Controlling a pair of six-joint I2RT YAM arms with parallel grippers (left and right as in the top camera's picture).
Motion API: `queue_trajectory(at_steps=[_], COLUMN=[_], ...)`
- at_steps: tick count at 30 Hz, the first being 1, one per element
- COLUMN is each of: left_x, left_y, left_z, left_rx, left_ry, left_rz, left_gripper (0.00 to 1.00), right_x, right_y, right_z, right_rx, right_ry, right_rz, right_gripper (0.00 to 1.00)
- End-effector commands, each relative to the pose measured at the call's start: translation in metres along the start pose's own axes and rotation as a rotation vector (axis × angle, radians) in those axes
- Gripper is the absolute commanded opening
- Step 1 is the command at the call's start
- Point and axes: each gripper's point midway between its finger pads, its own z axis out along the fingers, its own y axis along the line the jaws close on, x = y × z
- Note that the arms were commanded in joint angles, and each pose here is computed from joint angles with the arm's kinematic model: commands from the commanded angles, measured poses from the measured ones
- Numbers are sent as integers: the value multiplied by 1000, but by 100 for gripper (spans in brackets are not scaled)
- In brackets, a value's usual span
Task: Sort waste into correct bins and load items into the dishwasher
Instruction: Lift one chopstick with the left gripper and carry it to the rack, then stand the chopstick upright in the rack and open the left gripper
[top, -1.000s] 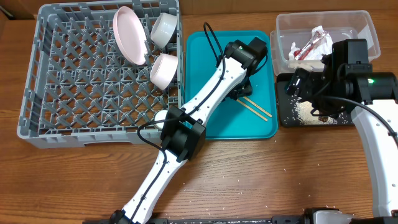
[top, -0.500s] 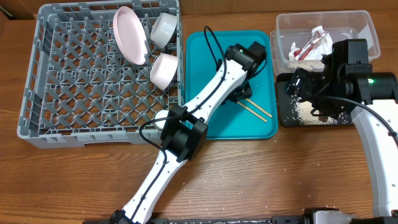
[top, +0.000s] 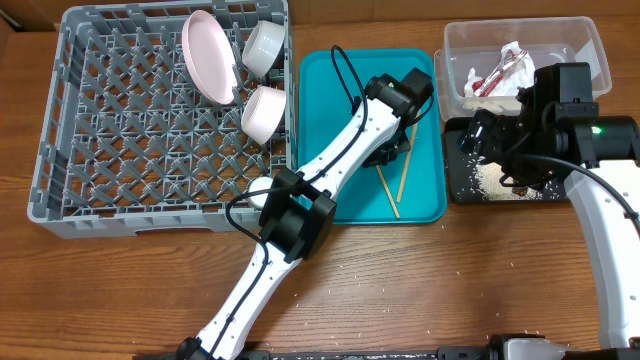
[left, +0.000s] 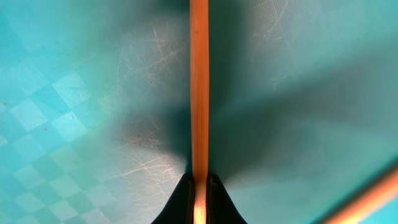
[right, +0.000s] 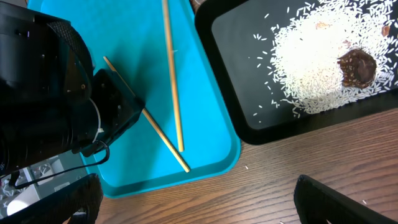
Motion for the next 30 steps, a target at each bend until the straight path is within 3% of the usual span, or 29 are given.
queue_trajectory(at_steps=[1, 6, 12, 16, 19, 23, 26, 30], left_x=[-10, -44, -94, -115, -122, -121, -121, -130], left_y=[13, 18, 34, 82, 134, 194, 215, 241], left_z=[6, -30, -146, -237, -278, -287, -276, -247], left_rx=[-16, 62, 223, 263, 222, 112, 77, -15], left_ry=[15, -35, -246, -413, -469, -435, -376, -298], left_rz=[2, 110, 327, 412, 362, 318, 378, 347], left_gripper=[4, 4, 4, 4, 4, 4, 4, 4], right_x=[-2, -1, -1, -2, -1, -1, -1, -2], right_y=[0, 0, 0, 0, 0, 0, 0, 0], right_z=[0, 0, 0, 0, 0, 0, 0, 0], right_rx=[6, 6, 6, 6, 6, 6, 6, 6], right_ry=[-10, -9, -9, -10, -9, -9, -9, -10], right_rz=[-7, -7, -7, -7, -7, -7, -7, -7], right_gripper=[100, 100, 100, 100, 100, 100, 100, 100])
